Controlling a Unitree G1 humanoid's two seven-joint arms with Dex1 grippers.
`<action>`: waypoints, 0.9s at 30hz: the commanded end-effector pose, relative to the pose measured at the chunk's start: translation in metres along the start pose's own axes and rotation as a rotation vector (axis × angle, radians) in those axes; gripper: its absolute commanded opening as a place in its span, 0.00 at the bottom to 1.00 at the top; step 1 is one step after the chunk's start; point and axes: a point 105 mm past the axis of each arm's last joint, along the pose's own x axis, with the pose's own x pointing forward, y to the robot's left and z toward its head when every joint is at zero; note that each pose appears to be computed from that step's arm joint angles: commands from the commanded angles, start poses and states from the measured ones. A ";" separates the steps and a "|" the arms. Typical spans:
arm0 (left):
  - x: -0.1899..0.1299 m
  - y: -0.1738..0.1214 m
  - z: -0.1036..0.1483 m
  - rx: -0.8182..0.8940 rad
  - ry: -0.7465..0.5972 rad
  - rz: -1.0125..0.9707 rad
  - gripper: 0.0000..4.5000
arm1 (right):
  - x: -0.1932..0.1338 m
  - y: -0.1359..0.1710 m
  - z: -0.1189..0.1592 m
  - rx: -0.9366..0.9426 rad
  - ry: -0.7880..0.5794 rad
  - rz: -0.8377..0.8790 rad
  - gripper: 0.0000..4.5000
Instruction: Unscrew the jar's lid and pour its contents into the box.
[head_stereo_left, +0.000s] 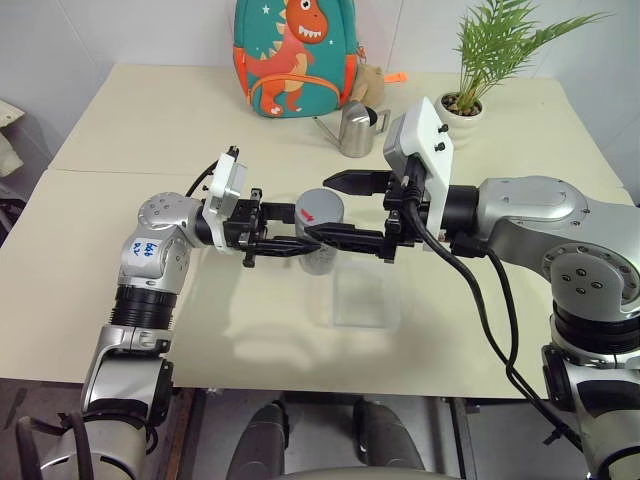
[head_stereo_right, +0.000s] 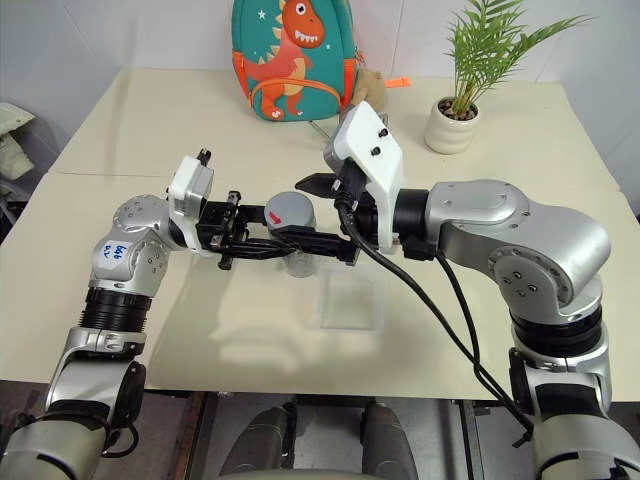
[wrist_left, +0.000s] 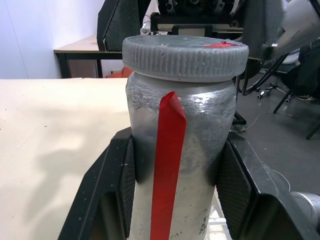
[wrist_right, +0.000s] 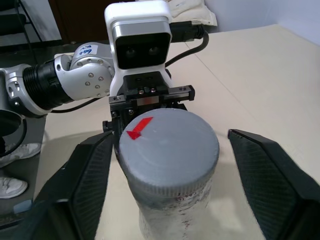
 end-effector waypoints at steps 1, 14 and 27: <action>0.001 0.000 0.010 0.056 -0.006 -0.009 0.41 | -0.002 0.004 0.009 -0.053 -0.011 0.009 0.87; 0.001 0.001 0.010 0.057 -0.005 -0.004 0.41 | -0.001 0.004 0.008 -0.067 -0.002 0.013 0.60; 0.002 -0.004 0.004 0.014 0.014 -0.024 0.41 | -0.006 -0.007 0.026 -0.116 -0.039 -0.032 0.60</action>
